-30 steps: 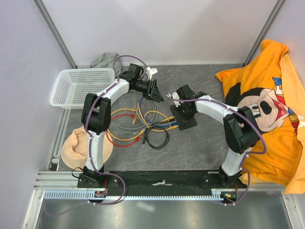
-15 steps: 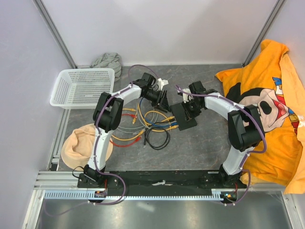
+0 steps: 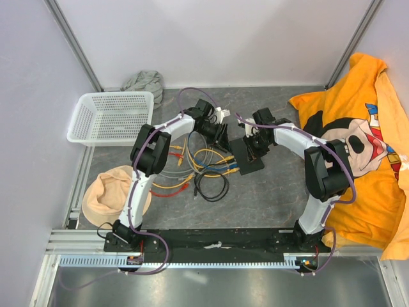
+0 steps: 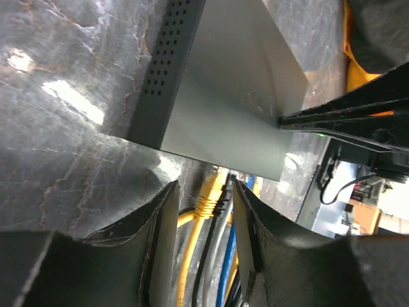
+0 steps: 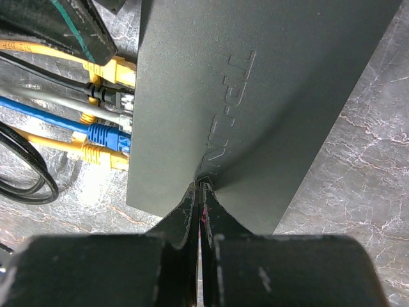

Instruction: Pull the plug from the switch port

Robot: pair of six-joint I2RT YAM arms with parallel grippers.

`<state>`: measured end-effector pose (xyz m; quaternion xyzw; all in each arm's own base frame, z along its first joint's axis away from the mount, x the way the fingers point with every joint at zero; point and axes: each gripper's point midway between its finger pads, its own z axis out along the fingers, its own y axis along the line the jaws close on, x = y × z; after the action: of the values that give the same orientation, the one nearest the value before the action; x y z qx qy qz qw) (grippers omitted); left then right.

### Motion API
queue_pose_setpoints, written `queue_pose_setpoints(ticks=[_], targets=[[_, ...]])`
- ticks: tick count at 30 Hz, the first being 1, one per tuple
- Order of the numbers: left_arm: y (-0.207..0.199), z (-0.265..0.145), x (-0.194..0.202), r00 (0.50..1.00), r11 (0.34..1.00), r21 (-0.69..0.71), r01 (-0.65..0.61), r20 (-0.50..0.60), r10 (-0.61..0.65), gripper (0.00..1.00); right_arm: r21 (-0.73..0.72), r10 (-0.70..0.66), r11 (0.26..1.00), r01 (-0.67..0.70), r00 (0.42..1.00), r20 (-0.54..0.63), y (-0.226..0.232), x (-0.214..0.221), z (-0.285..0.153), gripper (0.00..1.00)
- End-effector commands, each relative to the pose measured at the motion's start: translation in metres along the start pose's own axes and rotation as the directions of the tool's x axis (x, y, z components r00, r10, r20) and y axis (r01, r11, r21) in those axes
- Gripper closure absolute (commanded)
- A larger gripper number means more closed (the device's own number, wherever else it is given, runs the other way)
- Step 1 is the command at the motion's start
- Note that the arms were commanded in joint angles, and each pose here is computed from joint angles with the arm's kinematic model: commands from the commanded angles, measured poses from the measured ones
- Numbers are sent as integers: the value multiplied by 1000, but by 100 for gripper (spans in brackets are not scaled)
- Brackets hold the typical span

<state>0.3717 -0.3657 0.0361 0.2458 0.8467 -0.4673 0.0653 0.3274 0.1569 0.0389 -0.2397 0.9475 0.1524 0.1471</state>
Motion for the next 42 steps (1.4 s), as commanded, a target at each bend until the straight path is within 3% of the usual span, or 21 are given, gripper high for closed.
queue_pose_setpoints(ticks=[1, 13, 21, 42], targets=[[8, 10, 7, 998, 999, -18, -49, -31, 49, 54, 7, 29, 1000, -28, 991, -134, -6, 37, 26, 99], [5, 27, 24, 996, 997, 77, -18, -83, 24, 53, 22, 29, 999, -26, 989, -143, -9, 38, 26, 98], [-1, 31, 28, 995, 992, 124, -17, -95, 29, 61, 25, 28, 999, -25, 989, -147, -10, 39, 27, 97], [-7, 38, 30, 993, 989, 146, -34, -107, 50, 64, 21, 29, 999, -26, 988, -153, -9, 39, 30, 96]])
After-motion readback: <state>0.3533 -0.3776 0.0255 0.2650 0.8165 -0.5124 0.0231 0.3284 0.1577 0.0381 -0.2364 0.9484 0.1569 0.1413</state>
